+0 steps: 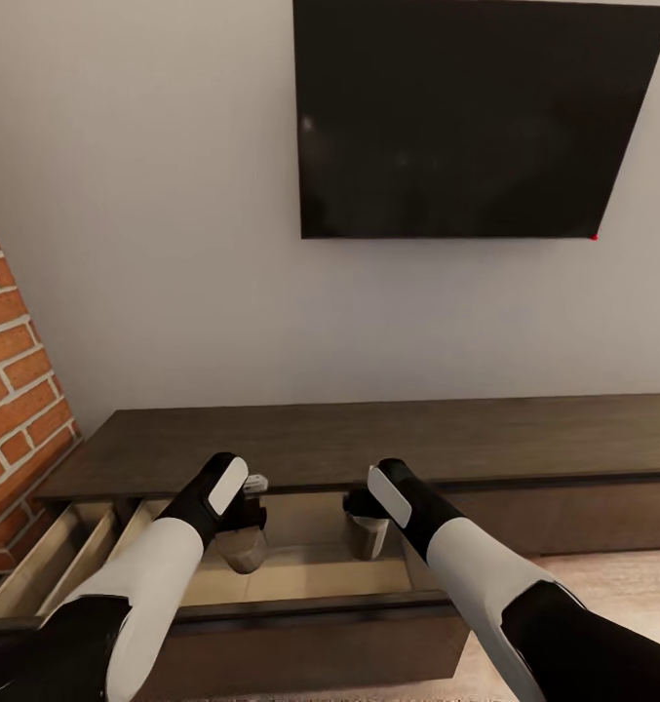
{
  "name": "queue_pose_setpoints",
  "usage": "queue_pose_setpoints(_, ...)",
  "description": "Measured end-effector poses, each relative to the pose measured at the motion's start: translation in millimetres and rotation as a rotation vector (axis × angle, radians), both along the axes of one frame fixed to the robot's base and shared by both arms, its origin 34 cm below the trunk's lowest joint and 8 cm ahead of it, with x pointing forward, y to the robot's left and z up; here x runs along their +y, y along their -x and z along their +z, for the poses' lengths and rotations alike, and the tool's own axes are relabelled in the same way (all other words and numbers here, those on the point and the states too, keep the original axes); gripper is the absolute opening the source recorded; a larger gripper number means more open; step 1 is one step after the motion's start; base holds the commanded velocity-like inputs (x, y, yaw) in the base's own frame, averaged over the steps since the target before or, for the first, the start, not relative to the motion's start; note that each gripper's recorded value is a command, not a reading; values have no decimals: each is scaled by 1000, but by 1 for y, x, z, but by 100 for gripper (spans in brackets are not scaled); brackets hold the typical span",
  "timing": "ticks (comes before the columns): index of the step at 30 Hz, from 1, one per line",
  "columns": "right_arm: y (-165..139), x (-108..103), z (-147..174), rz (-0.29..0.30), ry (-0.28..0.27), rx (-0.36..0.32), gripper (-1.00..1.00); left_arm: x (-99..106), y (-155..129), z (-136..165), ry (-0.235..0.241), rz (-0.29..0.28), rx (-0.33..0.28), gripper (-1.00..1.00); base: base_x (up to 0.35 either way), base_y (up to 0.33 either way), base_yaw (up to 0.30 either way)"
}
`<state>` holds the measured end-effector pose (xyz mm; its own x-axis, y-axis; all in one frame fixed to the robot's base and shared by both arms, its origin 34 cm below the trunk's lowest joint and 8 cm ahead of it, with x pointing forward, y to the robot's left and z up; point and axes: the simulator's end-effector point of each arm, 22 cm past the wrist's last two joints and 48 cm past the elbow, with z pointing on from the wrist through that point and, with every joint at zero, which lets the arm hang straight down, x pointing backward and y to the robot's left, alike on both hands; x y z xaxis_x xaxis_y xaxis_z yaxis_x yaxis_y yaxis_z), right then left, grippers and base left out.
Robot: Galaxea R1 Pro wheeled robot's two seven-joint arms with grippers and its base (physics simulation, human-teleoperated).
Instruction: Place each of the two pumpkins and all three candles from the living room inside a cabinet in the living room (use any cabinet), then make sure every cabinet is closed, and position the cauldron so it is next to a table in the living room.
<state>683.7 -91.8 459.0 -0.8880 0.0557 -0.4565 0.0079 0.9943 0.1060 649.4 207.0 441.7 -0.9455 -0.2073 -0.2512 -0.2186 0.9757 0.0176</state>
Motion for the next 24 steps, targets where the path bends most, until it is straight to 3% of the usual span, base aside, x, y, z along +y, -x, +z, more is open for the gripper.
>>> queue_pose_setpoints(8,2,0,-21,0,1,31,-100,3,-7,-17,-4,32,-16,-100,0,0,0)
queue_pose_setpoints(24,7,0,-60,2,2,93,-100,2,-2,-56,-2,33,45,-100,0,0,0)
